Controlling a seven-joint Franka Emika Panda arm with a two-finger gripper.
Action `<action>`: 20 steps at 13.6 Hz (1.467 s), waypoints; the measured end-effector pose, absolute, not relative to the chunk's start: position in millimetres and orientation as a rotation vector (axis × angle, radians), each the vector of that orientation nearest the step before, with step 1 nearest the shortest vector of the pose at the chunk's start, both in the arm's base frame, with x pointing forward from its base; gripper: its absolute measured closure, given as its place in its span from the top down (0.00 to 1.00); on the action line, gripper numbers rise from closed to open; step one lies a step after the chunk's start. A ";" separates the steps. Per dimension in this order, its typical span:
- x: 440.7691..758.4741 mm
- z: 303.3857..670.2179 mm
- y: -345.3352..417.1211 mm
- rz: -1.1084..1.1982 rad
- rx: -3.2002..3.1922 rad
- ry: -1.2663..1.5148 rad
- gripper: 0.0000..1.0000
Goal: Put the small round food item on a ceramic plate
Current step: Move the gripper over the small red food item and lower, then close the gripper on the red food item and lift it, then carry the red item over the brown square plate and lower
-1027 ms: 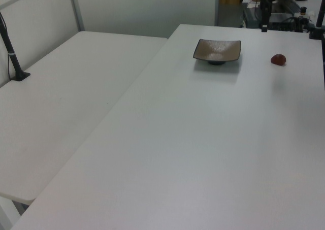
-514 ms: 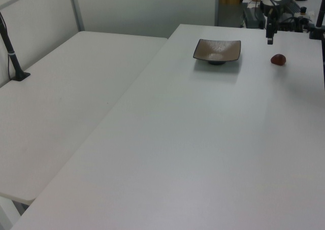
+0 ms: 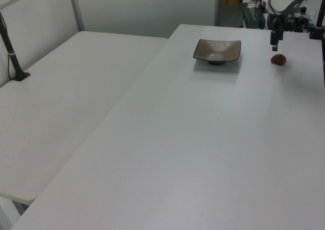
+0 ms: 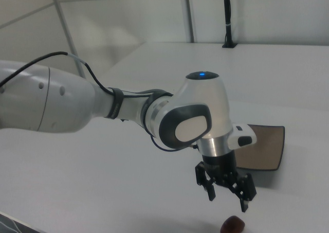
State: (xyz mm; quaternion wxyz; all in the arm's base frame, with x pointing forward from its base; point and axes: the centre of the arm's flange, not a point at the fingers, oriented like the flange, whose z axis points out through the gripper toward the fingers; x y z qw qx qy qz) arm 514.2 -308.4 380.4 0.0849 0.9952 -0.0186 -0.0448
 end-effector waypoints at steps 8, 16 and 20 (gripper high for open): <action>514.5 321.7 -323.6 -0.212 2.965 -0.068 1.00; 511.0 310.9 -332.4 -0.235 2.966 -0.087 0.24; 514.9 317.2 -333.9 -0.216 2.960 -0.087 0.11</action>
